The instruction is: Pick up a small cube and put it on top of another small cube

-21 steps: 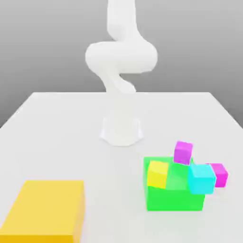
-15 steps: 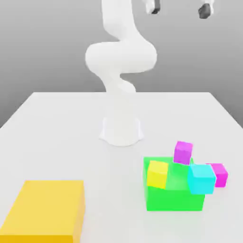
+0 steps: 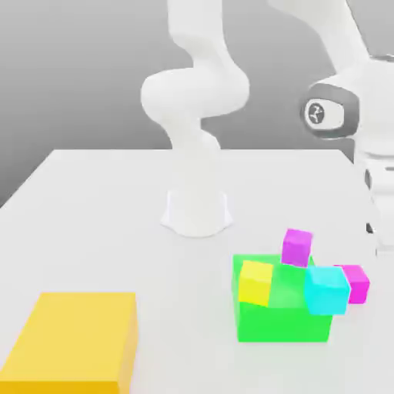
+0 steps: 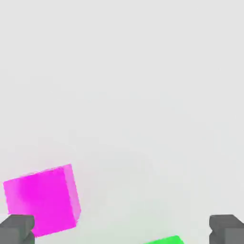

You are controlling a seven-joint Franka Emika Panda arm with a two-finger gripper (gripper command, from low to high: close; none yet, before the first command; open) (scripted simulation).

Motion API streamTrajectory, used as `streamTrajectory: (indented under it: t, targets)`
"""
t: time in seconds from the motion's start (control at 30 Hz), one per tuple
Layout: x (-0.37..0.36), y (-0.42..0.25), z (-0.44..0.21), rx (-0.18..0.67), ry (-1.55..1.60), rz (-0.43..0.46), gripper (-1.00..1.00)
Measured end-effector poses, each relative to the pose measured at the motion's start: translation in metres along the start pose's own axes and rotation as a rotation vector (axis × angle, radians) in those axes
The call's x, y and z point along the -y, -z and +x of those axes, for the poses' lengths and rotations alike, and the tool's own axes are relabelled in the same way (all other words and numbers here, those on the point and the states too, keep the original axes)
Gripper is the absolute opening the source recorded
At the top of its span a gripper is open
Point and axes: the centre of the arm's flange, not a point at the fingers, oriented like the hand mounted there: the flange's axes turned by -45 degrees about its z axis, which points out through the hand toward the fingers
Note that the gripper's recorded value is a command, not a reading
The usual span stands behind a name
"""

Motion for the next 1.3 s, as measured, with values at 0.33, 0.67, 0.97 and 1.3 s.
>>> streamTrajectory:
  t: [0.33, 0.67, 0.97, 1.3]
  targets:
    - [0.011, -0.077, -0.004, 0.020, 0.042, 0.022, -1.00]
    - [0.009, -0.023, -0.003, 0.021, 0.040, 0.020, -1.00]
    - [-0.118, 0.092, -0.097, -0.029, -0.348, -0.117, -1.00]
    - [-0.090, 0.092, -0.198, 0.024, -0.699, 0.013, -1.00]
